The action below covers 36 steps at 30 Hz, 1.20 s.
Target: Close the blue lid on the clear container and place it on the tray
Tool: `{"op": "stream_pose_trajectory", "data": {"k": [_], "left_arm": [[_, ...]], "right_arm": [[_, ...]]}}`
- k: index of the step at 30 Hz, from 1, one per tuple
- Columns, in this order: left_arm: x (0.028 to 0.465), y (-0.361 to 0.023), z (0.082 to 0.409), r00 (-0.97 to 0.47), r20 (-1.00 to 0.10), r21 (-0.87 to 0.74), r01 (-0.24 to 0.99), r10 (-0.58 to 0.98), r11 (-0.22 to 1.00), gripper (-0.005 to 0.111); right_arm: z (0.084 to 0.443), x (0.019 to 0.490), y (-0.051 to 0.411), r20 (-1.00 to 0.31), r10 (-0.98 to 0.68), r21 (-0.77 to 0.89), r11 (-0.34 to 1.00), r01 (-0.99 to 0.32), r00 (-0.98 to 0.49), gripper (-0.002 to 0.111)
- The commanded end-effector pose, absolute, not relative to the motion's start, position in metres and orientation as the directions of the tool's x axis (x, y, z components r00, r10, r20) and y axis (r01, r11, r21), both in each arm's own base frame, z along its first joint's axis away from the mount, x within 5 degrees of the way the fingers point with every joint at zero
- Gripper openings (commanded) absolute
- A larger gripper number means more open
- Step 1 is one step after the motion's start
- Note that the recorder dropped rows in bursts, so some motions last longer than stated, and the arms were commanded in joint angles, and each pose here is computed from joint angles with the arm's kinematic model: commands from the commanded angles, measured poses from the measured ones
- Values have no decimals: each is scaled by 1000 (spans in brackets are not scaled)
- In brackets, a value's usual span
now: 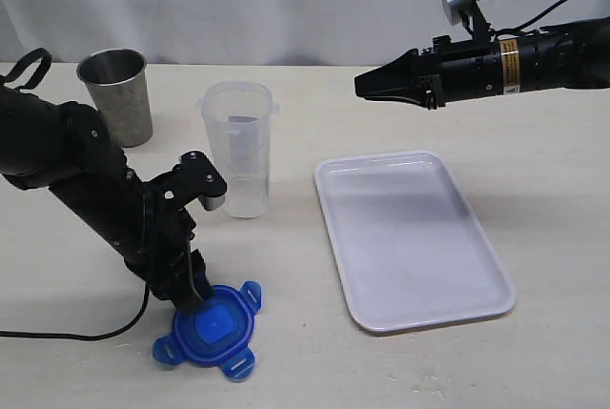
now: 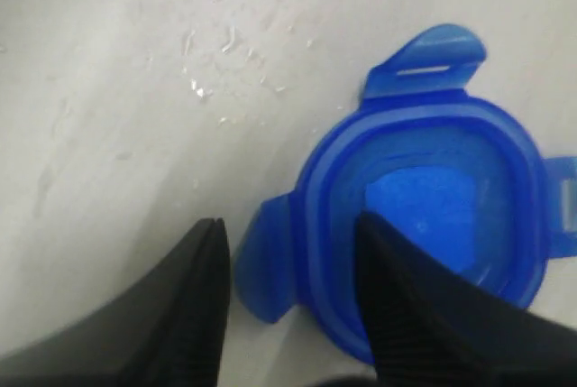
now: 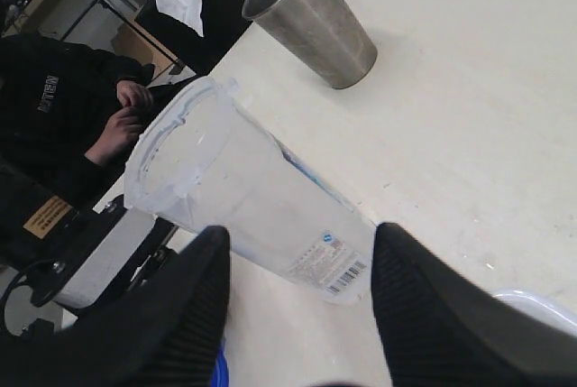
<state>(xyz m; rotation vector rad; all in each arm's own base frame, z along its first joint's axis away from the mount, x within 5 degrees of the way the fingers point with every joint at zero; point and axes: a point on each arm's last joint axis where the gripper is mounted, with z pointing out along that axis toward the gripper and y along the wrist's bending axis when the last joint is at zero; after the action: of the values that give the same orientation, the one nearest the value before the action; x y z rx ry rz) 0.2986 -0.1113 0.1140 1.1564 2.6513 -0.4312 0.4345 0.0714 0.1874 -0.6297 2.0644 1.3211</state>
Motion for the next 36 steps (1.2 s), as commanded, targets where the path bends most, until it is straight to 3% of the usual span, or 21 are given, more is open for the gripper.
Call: {"op": "stream_pose_trajectory", "data": {"k": [1,8,13,18,26,36], "left_arm": [[297,-115,114,-657,-331,-206,751,678,627,41],[297,-112,113,-650,-305,-187,758,696,625,37],[296,-111,112,-644,-295,-189,763,706,618,14],[295,-111,112,-639,-292,-194,768,711,611,0],[300,-113,123,-608,-293,-187,793,738,579,0],[303,-109,170,-565,-320,-93,818,760,568,0]], "right_arm": [[188,434,70,-711,-75,625,388,-677,-699,47],[188,434,70,-711,-75,625,388,-677,-699,47],[188,434,70,-711,-75,625,388,-677,-699,47],[188,434,70,-711,-75,625,388,-677,-699,47],[188,434,70,-711,-75,625,388,-677,-699,47],[188,434,70,-711,-75,625,388,-677,-699,47]]}}
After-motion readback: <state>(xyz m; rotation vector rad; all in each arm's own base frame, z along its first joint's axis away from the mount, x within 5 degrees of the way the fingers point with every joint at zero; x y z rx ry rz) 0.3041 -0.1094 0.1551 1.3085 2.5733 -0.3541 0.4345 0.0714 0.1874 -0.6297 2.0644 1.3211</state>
